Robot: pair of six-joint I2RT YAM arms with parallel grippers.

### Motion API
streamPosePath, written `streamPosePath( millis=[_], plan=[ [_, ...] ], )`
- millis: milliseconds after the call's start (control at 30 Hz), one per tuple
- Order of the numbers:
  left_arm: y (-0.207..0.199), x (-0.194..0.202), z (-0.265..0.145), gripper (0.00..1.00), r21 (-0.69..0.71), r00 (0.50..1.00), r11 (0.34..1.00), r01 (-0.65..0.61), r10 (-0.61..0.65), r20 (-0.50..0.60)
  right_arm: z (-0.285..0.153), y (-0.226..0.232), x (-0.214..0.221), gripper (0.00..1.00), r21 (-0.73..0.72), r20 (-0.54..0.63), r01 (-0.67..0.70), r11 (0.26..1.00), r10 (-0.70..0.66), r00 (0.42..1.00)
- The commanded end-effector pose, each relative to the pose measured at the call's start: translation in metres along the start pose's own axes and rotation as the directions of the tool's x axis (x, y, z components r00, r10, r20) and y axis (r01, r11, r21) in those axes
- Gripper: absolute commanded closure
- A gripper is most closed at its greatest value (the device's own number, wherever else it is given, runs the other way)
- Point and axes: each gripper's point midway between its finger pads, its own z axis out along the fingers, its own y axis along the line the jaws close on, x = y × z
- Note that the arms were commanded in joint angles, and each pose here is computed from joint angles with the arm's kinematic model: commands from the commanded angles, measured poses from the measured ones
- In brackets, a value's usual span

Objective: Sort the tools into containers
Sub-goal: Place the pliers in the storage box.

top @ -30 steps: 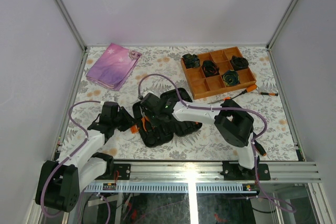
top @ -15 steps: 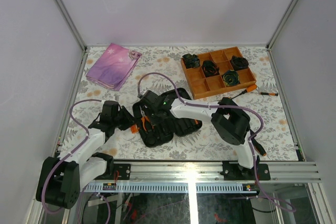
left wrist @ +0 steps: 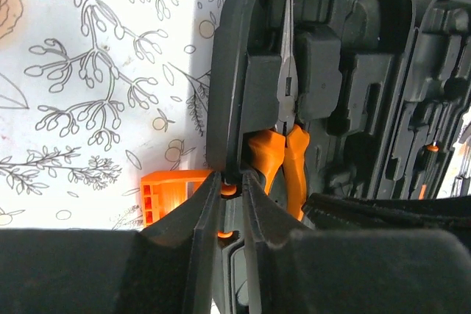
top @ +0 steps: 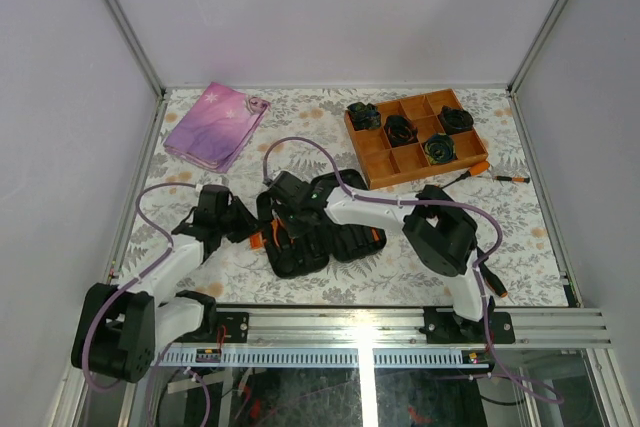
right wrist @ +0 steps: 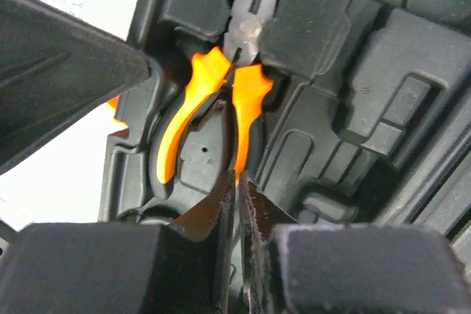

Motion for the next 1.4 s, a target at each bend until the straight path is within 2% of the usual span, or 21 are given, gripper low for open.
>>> streamPosePath(
  millis=[0,100,167,500,967,1367],
  plan=[
    [-0.013,-0.020,0.003,0.85,-0.004,0.998,0.999,-0.038,0.038,0.041,-0.032,0.023,-0.034,0.87,-0.069,0.157,0.031,0.997,-0.020,0.987],
    [-0.013,-0.028,0.004,0.85,-0.024,0.998,0.999,-0.039,0.040,0.049,-0.047,0.029,-0.053,0.86,-0.087,0.236,0.031,0.996,-0.009,0.972],
    [-0.014,-0.032,0.002,0.84,-0.028,0.998,0.999,-0.038,0.039,0.059,-0.050,0.036,-0.060,0.86,-0.116,0.240,0.035,0.993,-0.006,0.971],
    [-0.011,-0.035,-0.007,0.79,-0.036,0.996,0.999,-0.034,0.037,0.082,-0.019,0.041,-0.055,0.84,-0.105,0.151,-0.068,0.992,0.084,0.985],
    [-0.013,-0.039,-0.010,0.78,-0.034,0.995,0.999,-0.034,0.037,0.091,0.010,0.042,-0.031,0.84,-0.106,0.043,-0.107,0.989,0.112,0.993],
    [-0.014,-0.040,-0.012,0.78,-0.032,0.995,0.999,-0.034,0.037,0.096,0.045,0.027,0.011,0.97,-0.035,-0.093,-0.150,0.988,0.146,0.985]
  ],
)
